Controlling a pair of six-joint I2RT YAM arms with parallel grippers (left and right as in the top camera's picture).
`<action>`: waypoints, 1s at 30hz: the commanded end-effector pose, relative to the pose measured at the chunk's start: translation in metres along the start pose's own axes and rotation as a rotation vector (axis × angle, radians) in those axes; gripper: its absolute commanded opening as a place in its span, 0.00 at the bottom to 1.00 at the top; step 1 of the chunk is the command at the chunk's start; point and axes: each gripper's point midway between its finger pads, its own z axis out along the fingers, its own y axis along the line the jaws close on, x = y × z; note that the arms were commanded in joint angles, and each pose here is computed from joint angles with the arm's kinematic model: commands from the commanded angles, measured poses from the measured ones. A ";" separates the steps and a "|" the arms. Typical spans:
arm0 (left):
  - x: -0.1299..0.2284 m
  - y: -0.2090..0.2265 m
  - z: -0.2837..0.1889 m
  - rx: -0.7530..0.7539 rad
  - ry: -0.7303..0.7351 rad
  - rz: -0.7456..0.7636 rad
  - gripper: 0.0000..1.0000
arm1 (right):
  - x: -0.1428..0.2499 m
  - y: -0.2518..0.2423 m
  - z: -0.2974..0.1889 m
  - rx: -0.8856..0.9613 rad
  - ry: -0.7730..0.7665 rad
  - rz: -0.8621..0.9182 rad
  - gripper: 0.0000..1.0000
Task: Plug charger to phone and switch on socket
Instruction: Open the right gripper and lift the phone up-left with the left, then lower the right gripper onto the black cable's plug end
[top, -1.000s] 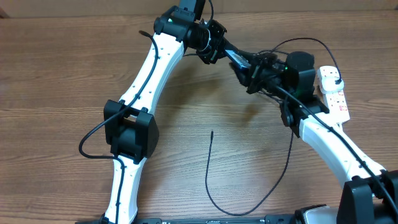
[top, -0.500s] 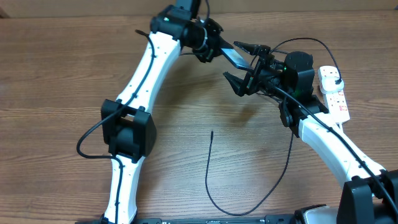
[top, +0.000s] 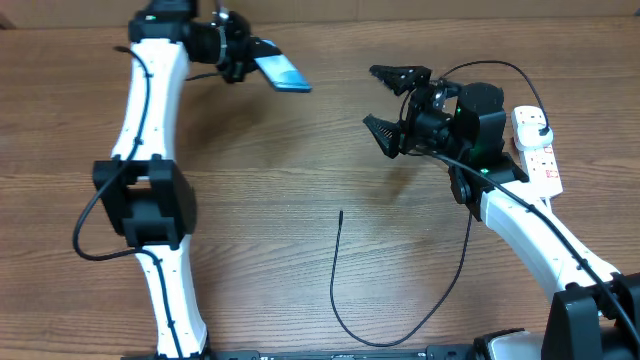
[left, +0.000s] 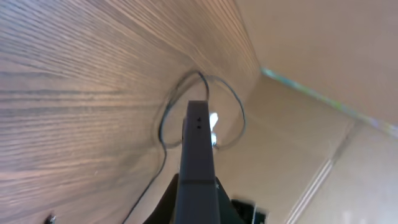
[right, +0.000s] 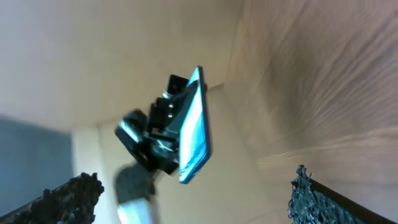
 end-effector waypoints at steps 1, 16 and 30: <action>0.036 -0.024 -0.010 0.184 0.182 0.247 0.04 | 0.011 0.020 -0.005 -0.046 0.044 -0.331 1.00; 0.044 0.002 -0.016 0.119 0.191 0.366 0.04 | 0.030 0.044 -0.007 0.081 0.119 -0.758 0.99; 0.019 0.011 -0.044 0.130 0.126 0.333 0.04 | 0.030 -0.055 -0.039 0.854 -0.014 -0.823 1.00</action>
